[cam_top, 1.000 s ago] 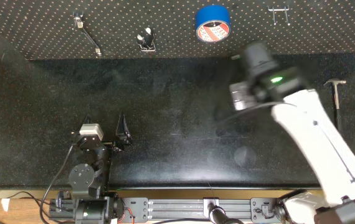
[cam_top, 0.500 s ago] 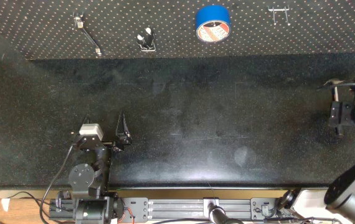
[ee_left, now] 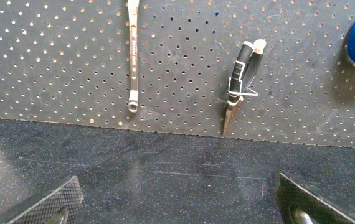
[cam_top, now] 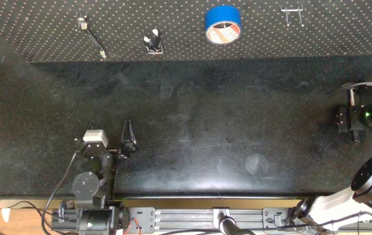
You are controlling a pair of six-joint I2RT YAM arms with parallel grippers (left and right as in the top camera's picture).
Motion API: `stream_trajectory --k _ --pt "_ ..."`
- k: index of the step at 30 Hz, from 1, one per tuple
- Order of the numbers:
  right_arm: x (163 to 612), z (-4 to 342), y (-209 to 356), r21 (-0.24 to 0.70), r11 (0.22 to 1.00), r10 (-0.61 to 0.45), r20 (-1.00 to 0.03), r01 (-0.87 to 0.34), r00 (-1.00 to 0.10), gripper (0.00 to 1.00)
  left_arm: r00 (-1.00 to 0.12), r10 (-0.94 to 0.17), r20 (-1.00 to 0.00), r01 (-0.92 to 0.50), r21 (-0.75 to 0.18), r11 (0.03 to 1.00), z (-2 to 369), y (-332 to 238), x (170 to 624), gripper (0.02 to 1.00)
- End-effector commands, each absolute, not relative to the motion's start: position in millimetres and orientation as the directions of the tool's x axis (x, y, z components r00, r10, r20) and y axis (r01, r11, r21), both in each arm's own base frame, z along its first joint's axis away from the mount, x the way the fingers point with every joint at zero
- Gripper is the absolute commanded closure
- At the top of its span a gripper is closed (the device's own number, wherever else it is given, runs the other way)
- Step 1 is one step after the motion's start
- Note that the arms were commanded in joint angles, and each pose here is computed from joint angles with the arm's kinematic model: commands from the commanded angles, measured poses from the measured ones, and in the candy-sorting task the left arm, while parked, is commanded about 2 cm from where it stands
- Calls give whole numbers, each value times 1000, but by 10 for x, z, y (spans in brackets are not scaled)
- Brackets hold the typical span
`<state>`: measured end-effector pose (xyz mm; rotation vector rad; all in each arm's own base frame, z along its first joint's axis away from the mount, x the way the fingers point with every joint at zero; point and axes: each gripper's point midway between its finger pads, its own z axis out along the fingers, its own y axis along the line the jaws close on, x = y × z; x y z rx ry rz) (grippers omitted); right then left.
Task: Place Tools Onto Pegboard
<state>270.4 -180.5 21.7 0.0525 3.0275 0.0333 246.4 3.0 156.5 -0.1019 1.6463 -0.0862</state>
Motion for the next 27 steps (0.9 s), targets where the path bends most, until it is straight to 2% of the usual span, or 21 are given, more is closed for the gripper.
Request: stream_trajectory --k 1,11,12,13,14,15,17,21,23,25,27 --pt "2659 164 -1845 -31 1000 -2 -64 0 -998 25 -78 -124 -989 -23 -122 992 1553 41 2460 23" --pt "2714 96 -1769 -24 999 -30 -54 -28 -998 9 -78 -124 -989 -23 -122 992 1553 41 2460 23" --pt "2712 92 -1769 -23 999 -29 -53 -28 -998 145 -78 -124 -989 -23 -122 992 1553 41 2460 23" --pt "2708 78 -1766 -21 999 -29 -49 -28 -998 402 -78 -124 -989 -23 -122 992 1553 41 2460 23" --pt "2704 68 -1763 -19 999 -29 -46 -28 -999 592 -78 -124 -989 -23 -122 992 1553 41 2460 23" --pt "2701 62 -1761 -17 999 -29 -44 -28 -999 669 -78 -124 -989 -23 -122 992 1553 41 2460 23" --pt "2693 61 -1761 -17 999 -29 -40 -29 -999 919 -78 -124 -989 -23 -122 992 1553 41 2460 23" --pt "2705 71 -1771 -24 999 -30 -46 -29 -998 925 -78 -124 -989 -23 -122 992 1553 41 2460 23" --pt "2768 315 -1811 -60 997 42 -116 49 -992 928 -78 -124 -989 -23 -122 992 1553 41 2460 23" --pt "2843 760 -1859 -110 984 112 -246 143 -963 928 -78 -124 -989 -23 -122 992 1553 41 2460 23" --pt "2855 1585 -1803 -129 948 195 -487 291 -851 925 -78 -124 -989 -23 -122 992 1553 41 2460 23"
